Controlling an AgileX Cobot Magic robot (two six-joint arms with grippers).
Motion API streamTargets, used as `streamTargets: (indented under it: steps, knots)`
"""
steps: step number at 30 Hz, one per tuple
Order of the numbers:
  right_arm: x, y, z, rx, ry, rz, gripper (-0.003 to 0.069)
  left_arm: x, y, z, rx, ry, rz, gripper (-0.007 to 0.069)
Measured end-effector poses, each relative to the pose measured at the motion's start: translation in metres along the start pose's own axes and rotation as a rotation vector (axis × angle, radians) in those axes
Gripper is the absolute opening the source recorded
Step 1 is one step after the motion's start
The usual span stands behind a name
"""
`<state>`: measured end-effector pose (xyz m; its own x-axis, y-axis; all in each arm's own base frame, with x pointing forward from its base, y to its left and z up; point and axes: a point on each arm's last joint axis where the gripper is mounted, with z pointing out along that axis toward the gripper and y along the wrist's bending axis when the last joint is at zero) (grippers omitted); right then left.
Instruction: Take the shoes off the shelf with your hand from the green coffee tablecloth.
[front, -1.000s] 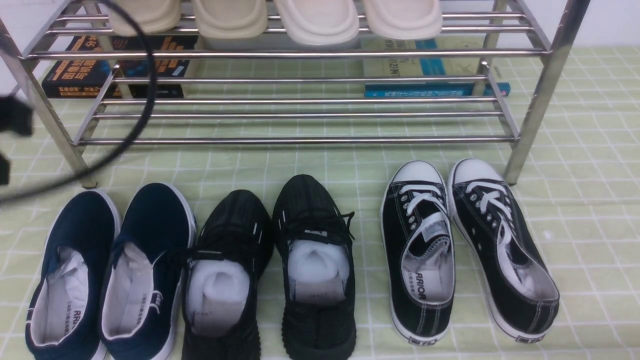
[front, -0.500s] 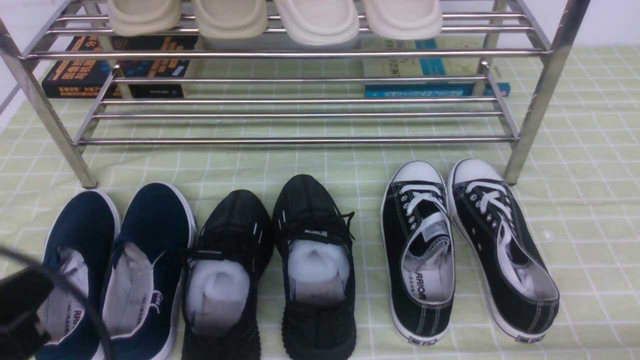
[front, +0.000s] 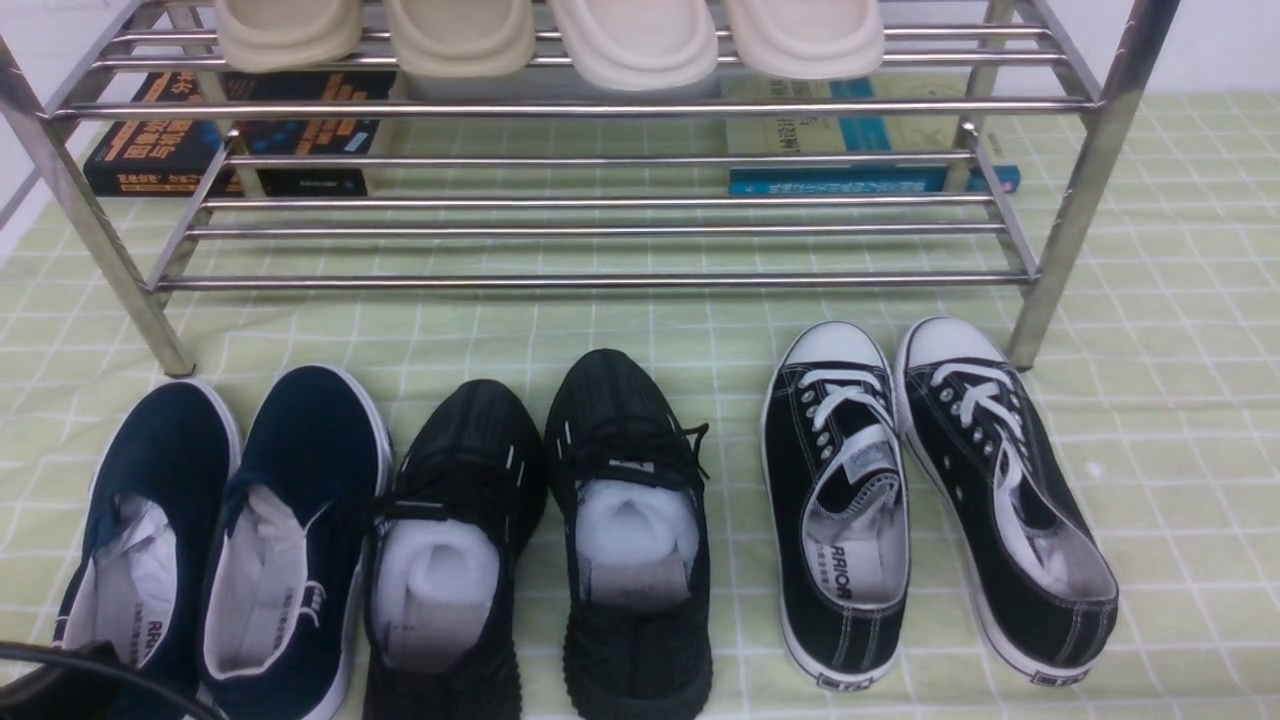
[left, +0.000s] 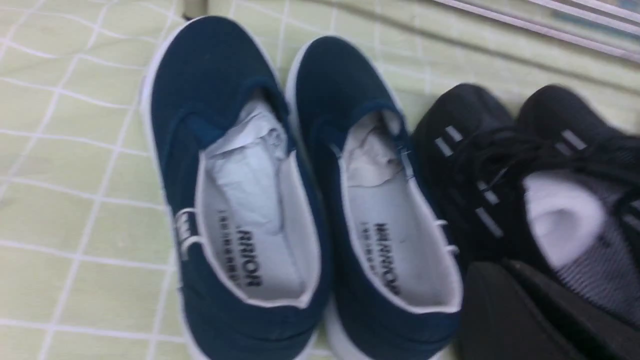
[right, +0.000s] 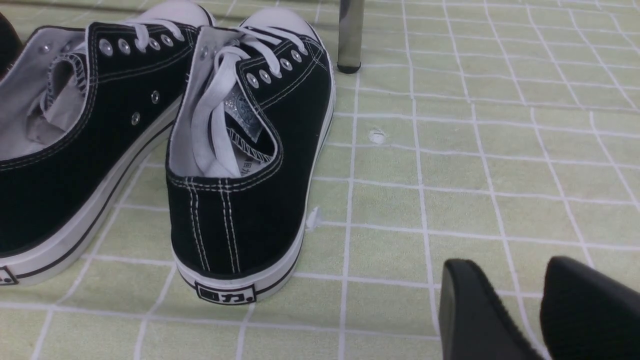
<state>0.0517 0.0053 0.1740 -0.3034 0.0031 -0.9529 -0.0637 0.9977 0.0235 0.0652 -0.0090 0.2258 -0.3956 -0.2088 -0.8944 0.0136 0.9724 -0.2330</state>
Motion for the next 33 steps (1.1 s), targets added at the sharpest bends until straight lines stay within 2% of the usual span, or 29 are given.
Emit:
streamTargets:
  steps: [12, 33]
  knots:
    - [0.0, 0.0, 0.0, 0.0, 0.0, 0.0, 0.0239, 0.049, 0.018, 0.009, -0.058, -0.083, 0.118, 0.0029]
    - [0.0, 0.0, 0.0, 0.0, 0.0, 0.0, 0.0239, 0.049, 0.019, 0.008, -0.056, -0.124, 0.148, 0.0046]
